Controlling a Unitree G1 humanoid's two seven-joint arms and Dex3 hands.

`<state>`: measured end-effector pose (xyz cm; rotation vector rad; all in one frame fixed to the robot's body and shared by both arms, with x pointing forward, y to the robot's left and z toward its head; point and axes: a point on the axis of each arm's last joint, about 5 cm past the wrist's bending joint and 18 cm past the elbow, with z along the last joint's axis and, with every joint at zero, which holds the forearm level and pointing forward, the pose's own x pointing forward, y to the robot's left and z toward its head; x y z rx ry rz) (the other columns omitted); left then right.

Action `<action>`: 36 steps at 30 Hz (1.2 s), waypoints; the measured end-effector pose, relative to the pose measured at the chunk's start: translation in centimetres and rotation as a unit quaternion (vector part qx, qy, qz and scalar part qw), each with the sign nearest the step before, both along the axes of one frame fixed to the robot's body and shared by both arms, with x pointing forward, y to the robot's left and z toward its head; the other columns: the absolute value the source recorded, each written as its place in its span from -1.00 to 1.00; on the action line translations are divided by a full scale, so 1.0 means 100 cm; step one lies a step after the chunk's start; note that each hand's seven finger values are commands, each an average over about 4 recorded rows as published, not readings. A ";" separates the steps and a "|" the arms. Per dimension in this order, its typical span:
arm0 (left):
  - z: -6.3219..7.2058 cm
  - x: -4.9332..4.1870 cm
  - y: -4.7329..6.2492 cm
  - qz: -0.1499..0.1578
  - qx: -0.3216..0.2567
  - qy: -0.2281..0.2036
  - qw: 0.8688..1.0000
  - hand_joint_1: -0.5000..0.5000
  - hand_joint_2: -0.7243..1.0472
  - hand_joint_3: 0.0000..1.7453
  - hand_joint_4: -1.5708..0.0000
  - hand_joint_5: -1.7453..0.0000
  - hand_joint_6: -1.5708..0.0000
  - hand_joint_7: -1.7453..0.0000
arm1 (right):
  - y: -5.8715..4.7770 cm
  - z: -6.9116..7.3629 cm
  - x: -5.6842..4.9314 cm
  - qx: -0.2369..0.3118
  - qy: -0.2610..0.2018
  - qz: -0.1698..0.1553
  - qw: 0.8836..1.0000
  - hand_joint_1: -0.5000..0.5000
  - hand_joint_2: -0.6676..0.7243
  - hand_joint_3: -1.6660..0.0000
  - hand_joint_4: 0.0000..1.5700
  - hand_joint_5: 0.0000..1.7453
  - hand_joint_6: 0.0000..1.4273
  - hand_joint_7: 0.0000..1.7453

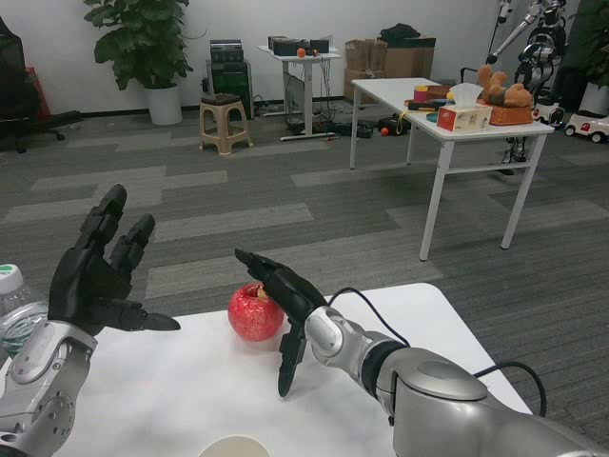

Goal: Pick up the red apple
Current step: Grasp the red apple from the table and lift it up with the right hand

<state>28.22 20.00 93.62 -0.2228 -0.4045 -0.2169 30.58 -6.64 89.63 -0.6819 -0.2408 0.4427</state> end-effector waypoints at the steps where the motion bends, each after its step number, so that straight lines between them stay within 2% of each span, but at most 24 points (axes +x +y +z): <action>1: 0.000 0.0000 0.000 0.000 0.000 0.000 1.000 -1.00 -0.20 -1.00 1.00 0.65 1.00 1.00 | 0.001 0.001 0.000 -0.004 -0.003 0.004 1.000 -1.00 0.45 1.00 -1.00 -1.00 -1.00 -0.88; 3: 0.000 -0.0001 0.000 0.001 0.000 0.000 1.000 -1.00 -0.20 -1.00 1.00 0.65 1.00 0.96 | 0.003 0.001 0.000 -0.011 -0.007 0.011 1.000 -0.96 0.45 1.00 -1.00 -1.00 -1.00 -0.84; 7: -0.001 -0.0005 0.001 0.002 -0.001 0.001 1.000 -1.00 -0.20 -1.00 1.00 0.65 1.00 0.98 | 0.005 0.002 0.000 -0.022 -0.013 0.021 0.999 -1.00 0.45 1.00 -1.00 -1.00 -1.00 -0.82; 10: -0.001 -0.0011 0.001 0.002 -0.001 0.002 1.000 -1.00 -0.20 -1.00 1.00 0.65 1.00 0.92 | 0.006 0.002 0.000 -0.025 -0.015 0.024 0.999 -1.00 0.45 1.00 -1.00 -1.00 -1.00 -0.76; 19: -0.003 -0.0022 0.002 0.004 -0.002 0.004 1.000 -1.00 -0.20 -1.00 1.00 0.65 1.00 1.00 | 0.006 0.002 0.000 -0.026 -0.015 0.024 0.999 -0.96 0.45 1.00 -0.97 -1.00 -1.00 -0.76; 29: -0.003 -0.0023 0.002 0.004 -0.002 0.004 1.000 -1.00 -0.20 -1.00 1.00 0.65 1.00 0.92 | 0.006 0.002 0.000 -0.025 -0.014 0.024 0.999 -1.00 0.45 1.00 -0.99 -1.00 -1.00 -0.76; 36: -0.003 -0.0023 0.002 0.004 -0.002 0.004 1.000 -1.00 -0.20 -1.00 1.00 0.65 1.00 1.00 | 0.006 0.002 0.000 -0.025 -0.014 0.023 0.999 -0.96 0.45 1.00 -0.98 -1.00 -1.00 -0.72</action>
